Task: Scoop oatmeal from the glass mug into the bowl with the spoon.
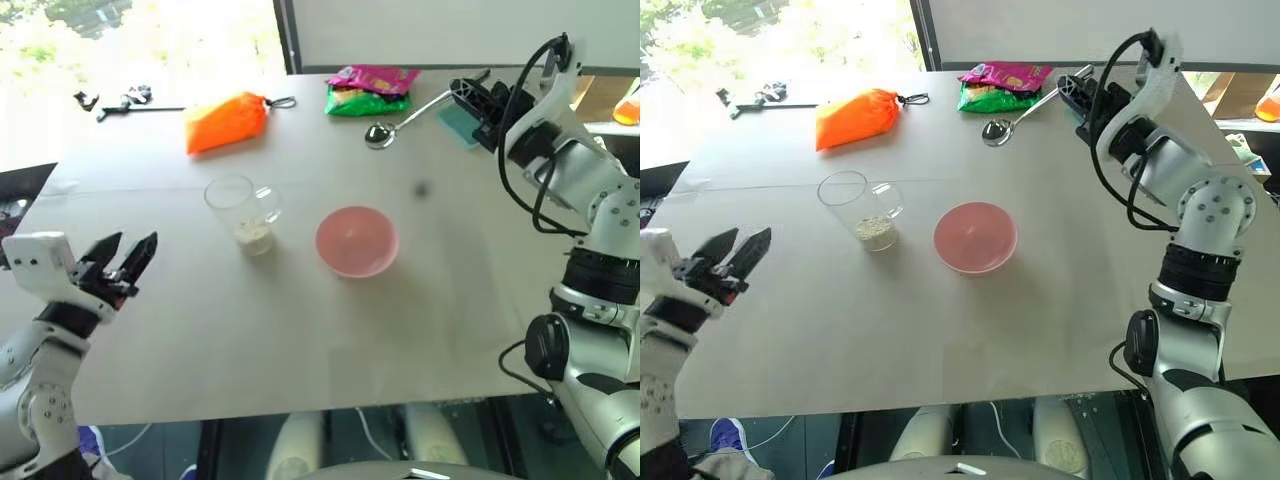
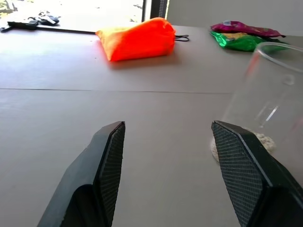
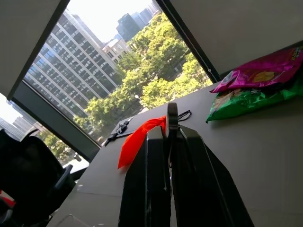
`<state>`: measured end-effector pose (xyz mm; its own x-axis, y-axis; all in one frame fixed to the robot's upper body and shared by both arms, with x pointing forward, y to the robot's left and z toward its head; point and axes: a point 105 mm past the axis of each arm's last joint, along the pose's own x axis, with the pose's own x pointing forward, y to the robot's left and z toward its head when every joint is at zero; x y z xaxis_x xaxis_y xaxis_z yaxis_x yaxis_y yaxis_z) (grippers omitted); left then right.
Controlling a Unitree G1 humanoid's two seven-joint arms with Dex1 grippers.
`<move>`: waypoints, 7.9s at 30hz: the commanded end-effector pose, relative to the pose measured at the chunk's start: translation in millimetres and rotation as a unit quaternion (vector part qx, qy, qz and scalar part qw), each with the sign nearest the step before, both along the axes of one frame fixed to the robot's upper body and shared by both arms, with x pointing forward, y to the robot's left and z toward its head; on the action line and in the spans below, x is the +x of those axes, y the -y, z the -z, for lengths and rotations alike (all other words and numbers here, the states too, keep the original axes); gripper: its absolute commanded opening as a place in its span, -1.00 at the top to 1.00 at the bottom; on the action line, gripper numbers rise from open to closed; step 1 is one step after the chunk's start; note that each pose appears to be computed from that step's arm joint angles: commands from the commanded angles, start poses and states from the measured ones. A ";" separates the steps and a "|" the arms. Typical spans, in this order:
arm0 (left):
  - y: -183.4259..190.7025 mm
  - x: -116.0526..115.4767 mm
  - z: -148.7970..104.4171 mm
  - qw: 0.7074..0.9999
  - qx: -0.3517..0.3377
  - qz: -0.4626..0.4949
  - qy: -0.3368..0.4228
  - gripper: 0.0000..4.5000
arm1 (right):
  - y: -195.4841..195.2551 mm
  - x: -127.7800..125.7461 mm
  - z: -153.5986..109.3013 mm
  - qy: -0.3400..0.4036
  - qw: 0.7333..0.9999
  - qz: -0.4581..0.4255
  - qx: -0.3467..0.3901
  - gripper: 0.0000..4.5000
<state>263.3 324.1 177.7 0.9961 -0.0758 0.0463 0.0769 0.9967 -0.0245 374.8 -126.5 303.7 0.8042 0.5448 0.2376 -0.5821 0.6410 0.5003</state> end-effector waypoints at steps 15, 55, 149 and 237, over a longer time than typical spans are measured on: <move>21.6 16.3 -16.2 0.998 0.020 0.058 0.003 -0.32 | -1.2 -17.8 -11.3 0.037 0.999 -0.006 0.006 1.00; 139.6 0.4 18.3 0.965 -0.052 0.250 -0.061 -0.32 | -32.5 -40.8 -4.0 0.059 0.995 -0.076 -0.022 1.00; 92.9 42.3 27.0 0.998 -0.002 0.064 -0.022 -0.32 | -32.3 -39.3 1.6 0.062 0.995 -0.069 -0.038 1.00; 99.7 10.0 25.9 0.882 0.196 0.428 0.003 0.97 | -22.6 -41.6 10.6 0.053 0.996 -0.044 -0.052 1.00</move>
<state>273.4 221.1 147.5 0.5745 -0.8060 -0.1425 0.8118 0.5389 0.2247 342.5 -100.7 277.0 0.7428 0.6413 0.1924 -0.6554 0.6377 0.4046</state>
